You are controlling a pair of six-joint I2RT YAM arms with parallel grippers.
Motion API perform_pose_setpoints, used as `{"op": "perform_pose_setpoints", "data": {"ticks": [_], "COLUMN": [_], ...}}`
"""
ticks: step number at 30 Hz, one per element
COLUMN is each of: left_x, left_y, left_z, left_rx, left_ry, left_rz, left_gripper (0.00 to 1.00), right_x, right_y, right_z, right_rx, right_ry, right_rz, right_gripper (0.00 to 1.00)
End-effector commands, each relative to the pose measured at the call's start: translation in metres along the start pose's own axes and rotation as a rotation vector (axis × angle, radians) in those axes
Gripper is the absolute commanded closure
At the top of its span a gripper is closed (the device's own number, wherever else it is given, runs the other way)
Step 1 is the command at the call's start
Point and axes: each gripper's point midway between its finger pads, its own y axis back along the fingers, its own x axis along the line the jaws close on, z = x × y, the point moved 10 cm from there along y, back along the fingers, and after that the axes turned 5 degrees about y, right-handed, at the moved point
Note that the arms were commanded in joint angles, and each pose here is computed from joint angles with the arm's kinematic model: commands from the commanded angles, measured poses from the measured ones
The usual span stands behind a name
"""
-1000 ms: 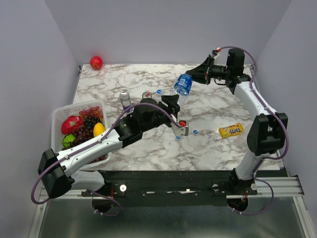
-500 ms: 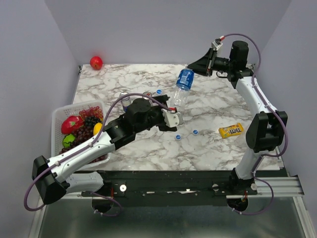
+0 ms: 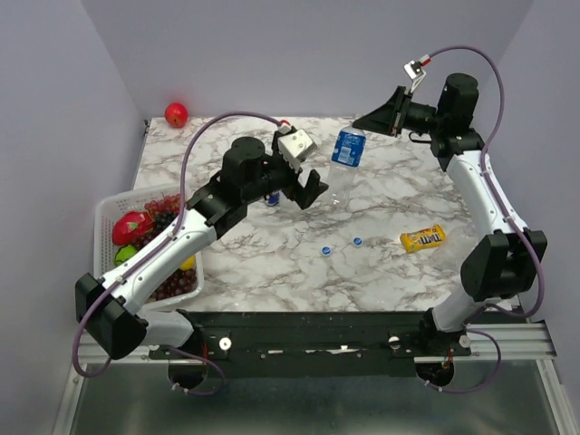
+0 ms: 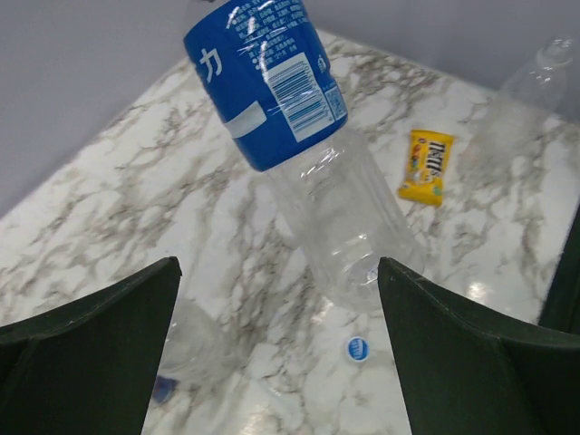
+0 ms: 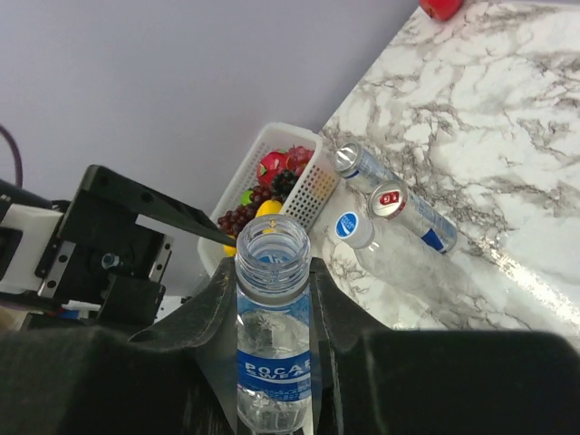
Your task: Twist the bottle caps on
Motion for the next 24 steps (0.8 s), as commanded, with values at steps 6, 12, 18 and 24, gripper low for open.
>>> {"op": "perform_pose_setpoints", "data": {"ticks": [6, 12, 18, 24], "left_x": [-0.022, -0.019, -0.004, 0.005], "left_y": [-0.049, -0.082, -0.093, -0.095], "left_z": [0.021, 0.012, 0.003, -0.008], "left_rx": [0.080, 0.173, 0.187, 0.181], "left_ry": [0.249, 0.329, 0.379, 0.430], "left_rz": [-0.371, -0.503, -0.397, -0.405], "left_gripper": [0.01, 0.01, 0.01, 0.01], "right_x": [0.025, 0.034, 0.041, 0.043], "right_y": [0.011, 0.012, 0.016, 0.015], "right_z": [-0.001, 0.003, 0.005, 0.007], "right_rx": [-0.065, -0.104, -0.139, -0.174], "right_ry": [0.219, 0.239, 0.277, 0.257], "right_rz": [0.017, 0.045, 0.043, 0.071], "right_gripper": [1.00, 1.00, 1.00, 1.00]}}
